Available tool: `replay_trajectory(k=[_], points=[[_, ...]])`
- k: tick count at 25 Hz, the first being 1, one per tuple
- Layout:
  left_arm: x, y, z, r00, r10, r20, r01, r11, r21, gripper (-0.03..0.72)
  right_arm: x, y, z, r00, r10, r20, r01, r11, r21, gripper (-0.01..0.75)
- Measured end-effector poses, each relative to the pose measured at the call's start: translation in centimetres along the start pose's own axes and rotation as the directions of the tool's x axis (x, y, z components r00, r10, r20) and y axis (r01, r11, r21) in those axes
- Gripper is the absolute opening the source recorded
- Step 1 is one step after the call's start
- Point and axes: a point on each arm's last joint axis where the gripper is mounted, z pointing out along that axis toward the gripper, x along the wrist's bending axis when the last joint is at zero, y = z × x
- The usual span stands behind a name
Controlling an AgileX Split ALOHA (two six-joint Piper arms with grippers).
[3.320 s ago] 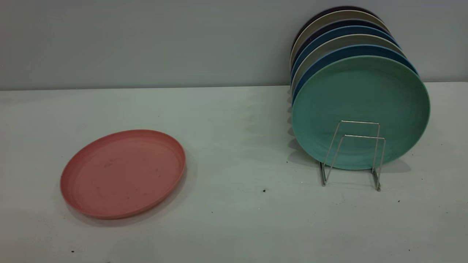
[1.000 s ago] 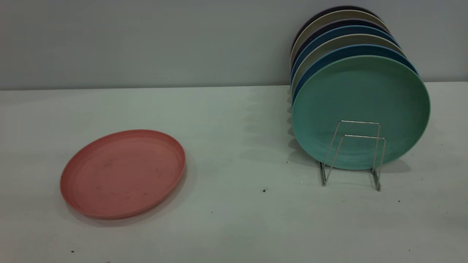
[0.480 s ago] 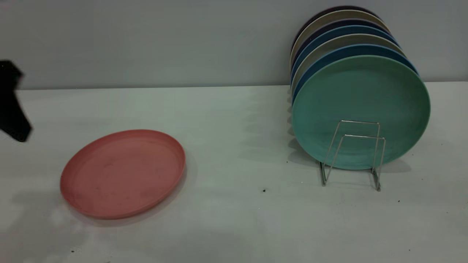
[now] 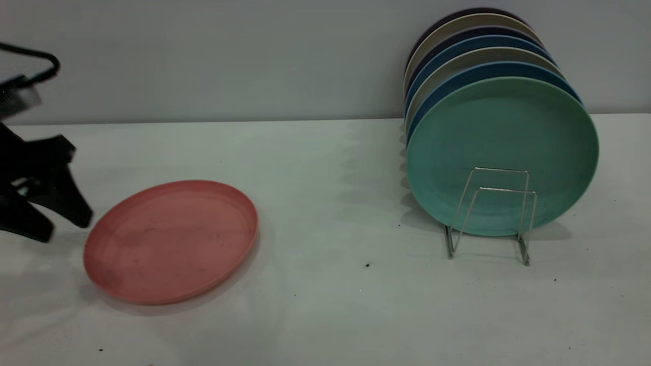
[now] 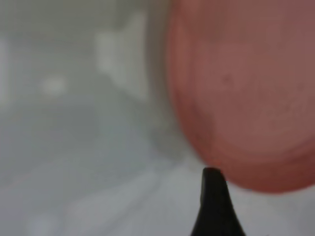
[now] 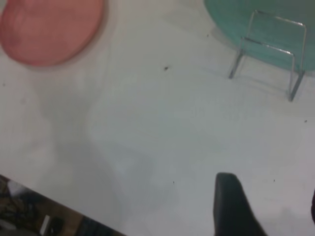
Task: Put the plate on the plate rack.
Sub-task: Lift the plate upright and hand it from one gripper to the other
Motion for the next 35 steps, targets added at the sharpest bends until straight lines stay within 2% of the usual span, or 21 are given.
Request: replay_trajectory(k=[3,8,16,30,35], points=[[0.4,-0.1,1.6,0.999,-0.027,0.029,0.027,1.000,0.006,0.528,0.0,0.1,0.0,1.000,-0.004,0.002,0.004,1.000,-0.003,0.404],[1.3,-0.3,3.4,0.998,-0.061,0.017,0.060,0.998,0.030,0.528,0.0,0.0,0.0,1.000,-0.005,0.002,0.005,1.000,-0.003,0.404],[1.5,0.0,3.8,0.990,-0.138,0.003,0.138,0.990,-0.007,0.527,-0.1,0.1,0.0,1.000,-0.006,0.007,0.006,1.000,-0.009,0.404],[2.3,-0.4,6.4,0.967,-0.254,0.027,0.254,0.967,0.011,0.485,-0.3,0.4,0.0,0.999,-0.007,0.035,0.008,0.999,-0.041,0.405],[2.3,-0.2,6.8,0.968,-0.243,0.055,0.244,0.970,-0.014,0.462,-0.3,0.4,0.0,0.999,-0.007,0.038,0.008,0.999,-0.044,0.405]])
